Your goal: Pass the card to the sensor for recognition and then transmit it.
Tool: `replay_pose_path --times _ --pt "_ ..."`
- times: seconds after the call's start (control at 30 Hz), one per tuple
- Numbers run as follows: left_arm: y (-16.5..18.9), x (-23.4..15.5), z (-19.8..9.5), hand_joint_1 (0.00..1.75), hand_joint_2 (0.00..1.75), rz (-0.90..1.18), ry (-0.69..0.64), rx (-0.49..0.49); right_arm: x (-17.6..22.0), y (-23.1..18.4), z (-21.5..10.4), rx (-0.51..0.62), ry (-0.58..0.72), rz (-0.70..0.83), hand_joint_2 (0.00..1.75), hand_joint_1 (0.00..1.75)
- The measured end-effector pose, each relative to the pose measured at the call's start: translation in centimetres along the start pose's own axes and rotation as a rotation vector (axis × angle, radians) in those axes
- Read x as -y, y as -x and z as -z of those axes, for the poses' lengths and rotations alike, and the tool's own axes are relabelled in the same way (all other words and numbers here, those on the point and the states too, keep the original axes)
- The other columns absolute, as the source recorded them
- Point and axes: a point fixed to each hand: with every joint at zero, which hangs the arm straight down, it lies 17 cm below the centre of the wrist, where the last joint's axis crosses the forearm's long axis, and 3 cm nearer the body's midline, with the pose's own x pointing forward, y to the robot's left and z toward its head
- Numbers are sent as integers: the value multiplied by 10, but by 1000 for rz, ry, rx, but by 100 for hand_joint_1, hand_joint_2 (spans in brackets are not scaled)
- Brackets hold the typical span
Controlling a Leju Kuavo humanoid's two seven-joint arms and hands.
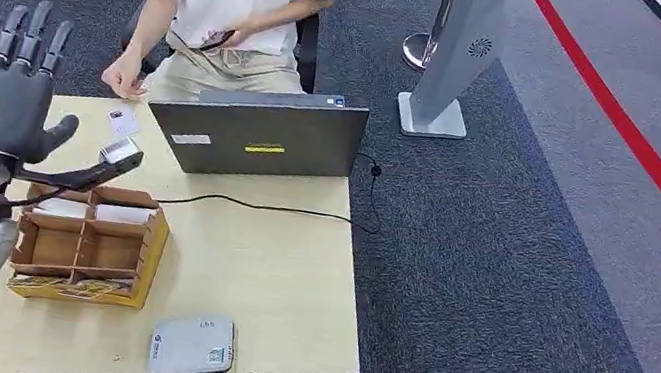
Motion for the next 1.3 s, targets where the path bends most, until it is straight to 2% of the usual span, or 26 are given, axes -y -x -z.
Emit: replay_pose_path --times 0.27,0.53,1.3 --pt "-56 -16 -46 0 175 -149 -49 110 4 0 0 2 8 10 175 0" --pt "-115 -18 -100 0 175 -236 -11 230 10 2 0 10 12 9 175 0" --pt "-126 -23 -111 0 175 -259 -8 262 14 1 0 13 21 9 175 0"
